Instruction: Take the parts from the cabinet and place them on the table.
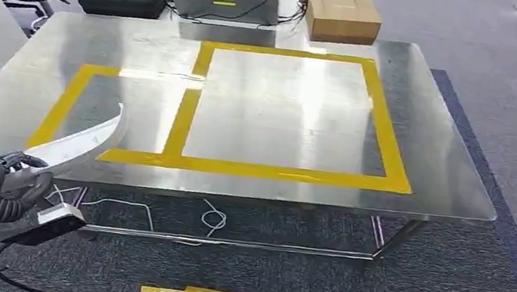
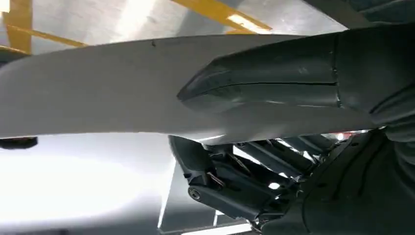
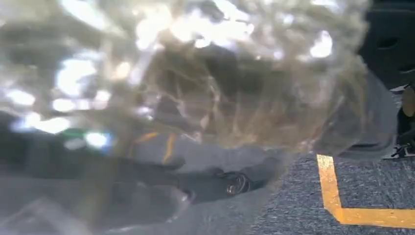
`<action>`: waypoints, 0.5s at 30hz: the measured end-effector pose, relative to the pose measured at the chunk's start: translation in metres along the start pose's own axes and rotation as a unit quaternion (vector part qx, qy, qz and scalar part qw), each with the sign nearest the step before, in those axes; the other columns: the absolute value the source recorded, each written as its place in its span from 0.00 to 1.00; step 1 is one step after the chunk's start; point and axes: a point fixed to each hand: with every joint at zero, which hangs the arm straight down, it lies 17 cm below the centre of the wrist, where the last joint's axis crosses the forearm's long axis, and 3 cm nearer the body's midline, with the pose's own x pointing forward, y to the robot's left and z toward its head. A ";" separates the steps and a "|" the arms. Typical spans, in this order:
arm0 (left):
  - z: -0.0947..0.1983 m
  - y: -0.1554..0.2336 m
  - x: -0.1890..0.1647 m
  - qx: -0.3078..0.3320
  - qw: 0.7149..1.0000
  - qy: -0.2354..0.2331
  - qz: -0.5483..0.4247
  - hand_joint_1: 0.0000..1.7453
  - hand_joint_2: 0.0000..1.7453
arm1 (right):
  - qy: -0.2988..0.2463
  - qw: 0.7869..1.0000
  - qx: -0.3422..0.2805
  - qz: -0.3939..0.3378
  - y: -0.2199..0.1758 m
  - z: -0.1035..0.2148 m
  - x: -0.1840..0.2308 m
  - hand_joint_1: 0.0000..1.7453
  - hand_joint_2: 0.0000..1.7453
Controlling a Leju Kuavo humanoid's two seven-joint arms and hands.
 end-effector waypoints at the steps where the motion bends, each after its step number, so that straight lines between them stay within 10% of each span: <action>1: -0.003 -0.001 0.003 -0.001 1.000 -0.006 -0.001 1.00 1.00 | -0.002 1.000 0.003 0.000 0.001 0.000 0.002 0.00 0.00; 15: -0.037 -0.015 0.016 -0.005 1.000 -0.025 0.008 1.00 1.00 | -0.008 1.000 0.007 0.009 0.002 -0.007 0.010 0.00 0.00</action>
